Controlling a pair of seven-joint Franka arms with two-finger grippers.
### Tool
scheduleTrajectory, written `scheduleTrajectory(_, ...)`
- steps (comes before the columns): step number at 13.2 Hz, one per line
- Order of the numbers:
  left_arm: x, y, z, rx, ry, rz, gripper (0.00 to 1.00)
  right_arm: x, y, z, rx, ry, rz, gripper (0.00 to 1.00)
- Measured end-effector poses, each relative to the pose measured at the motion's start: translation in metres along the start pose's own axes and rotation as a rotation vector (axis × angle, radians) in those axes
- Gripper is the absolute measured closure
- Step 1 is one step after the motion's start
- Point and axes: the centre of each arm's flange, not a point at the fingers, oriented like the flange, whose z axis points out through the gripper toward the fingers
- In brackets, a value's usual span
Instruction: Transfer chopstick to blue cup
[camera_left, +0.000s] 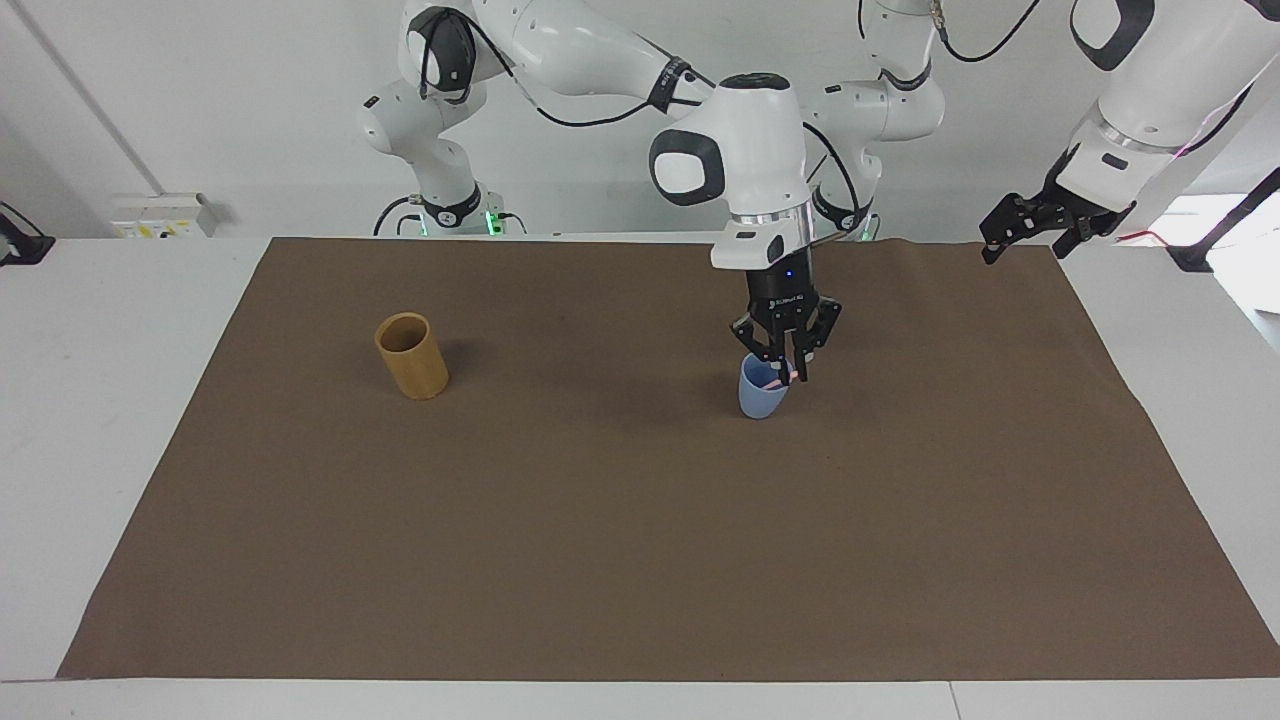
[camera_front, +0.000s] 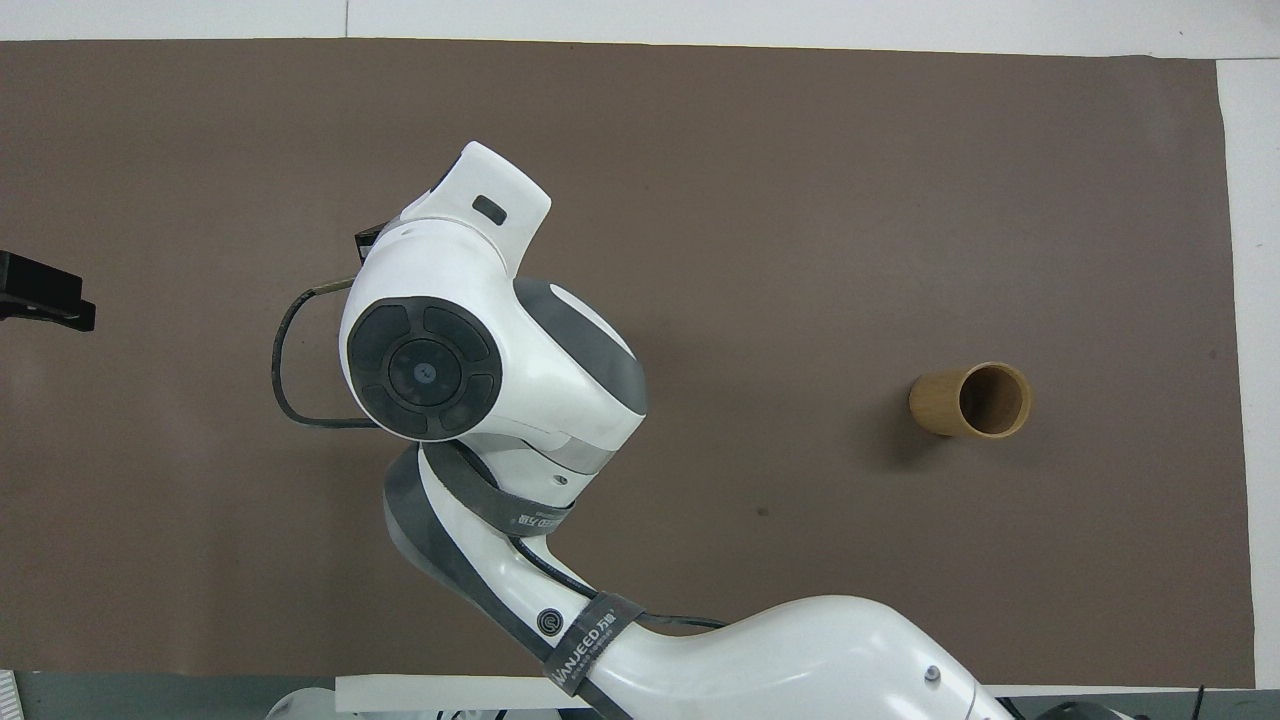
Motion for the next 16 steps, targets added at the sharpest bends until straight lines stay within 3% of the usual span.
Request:
scheduleTrajectory(5,0.0,0.0,0.0,0.0,0.0,0.0,0.0,0.016,0.011,-0.036,-0.035,-0.009,0.034,0.03)
scheduleTrajectory(7,0.0,0.0,0.0,0.0,0.0,0.0,0.0,0.055,0.063,-0.089,-0.075,-0.017,0.108,0.0)
scheduleTrajectory(11,0.0,0.0,0.0,0.0,0.0,0.0,0.0,0.106,0.225,-0.186,-0.098,-0.168,0.19,0.0)
scheduleTrajectory(13,0.0,0.0,0.0,0.0,0.0,0.0,0.0,0.113,0.322,-0.221,-0.096,-0.253,0.255,0.0)
scheduleTrajectory(16,0.0,0.0,0.0,0.0,0.0,0.0,0.0,0.095,0.422,-0.262,-0.142,-0.391,0.279,0.0)
